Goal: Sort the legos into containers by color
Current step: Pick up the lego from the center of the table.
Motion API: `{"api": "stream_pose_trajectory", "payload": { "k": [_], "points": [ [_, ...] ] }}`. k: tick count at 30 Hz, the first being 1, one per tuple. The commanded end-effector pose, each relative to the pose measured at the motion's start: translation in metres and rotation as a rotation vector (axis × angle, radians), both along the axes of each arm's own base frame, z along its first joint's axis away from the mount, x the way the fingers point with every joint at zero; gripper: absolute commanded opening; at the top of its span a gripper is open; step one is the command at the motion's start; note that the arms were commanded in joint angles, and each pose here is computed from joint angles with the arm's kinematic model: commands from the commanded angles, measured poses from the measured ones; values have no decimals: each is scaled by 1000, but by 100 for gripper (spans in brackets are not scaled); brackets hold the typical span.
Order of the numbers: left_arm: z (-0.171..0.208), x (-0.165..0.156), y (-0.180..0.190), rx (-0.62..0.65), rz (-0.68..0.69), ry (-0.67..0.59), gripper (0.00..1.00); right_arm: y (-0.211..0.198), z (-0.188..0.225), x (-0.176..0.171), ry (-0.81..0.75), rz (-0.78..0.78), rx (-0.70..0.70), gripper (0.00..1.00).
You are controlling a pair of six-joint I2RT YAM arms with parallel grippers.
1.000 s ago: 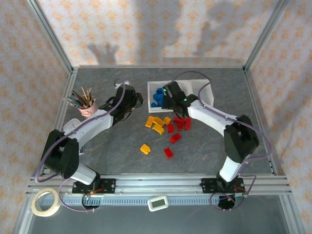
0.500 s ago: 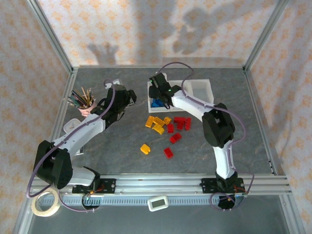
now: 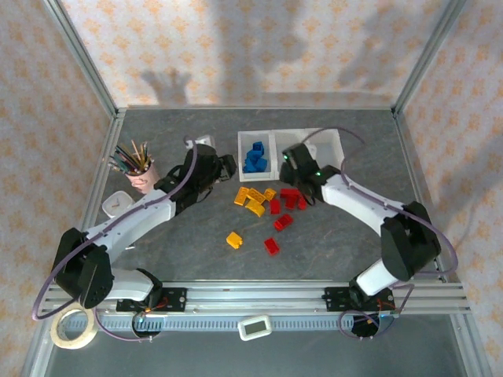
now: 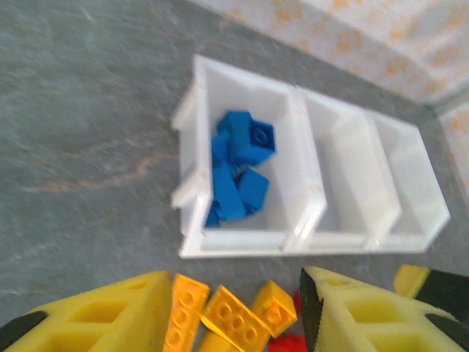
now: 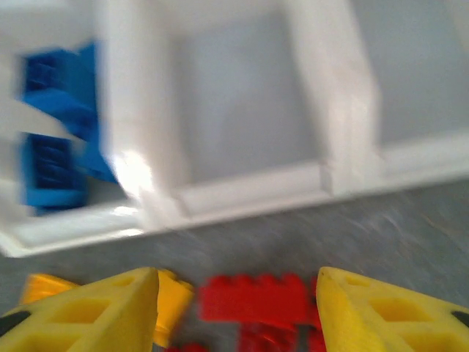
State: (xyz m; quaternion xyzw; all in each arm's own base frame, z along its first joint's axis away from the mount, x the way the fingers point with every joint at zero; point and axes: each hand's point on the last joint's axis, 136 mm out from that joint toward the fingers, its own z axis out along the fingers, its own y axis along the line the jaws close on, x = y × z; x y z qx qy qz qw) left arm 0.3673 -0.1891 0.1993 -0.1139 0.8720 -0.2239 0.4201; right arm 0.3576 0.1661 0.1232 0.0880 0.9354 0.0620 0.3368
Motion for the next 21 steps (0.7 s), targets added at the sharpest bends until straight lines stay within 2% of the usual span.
{"api": "stream_pose_trajectory", "payload": {
  "k": [1, 8, 21],
  "points": [
    [-3, -15, -14, -16, -50, 4, 51, -23, -28, -25, 73, -72, -12, 60],
    [-15, -25, -28, -63, -63, 18, 51, -17, -67, -38, 139, -35, 41, 62],
    [-18, -25, -29, -46, -67, 26, 52, -31, -85, -29, 152, -63, 1, 37]
  ]
}}
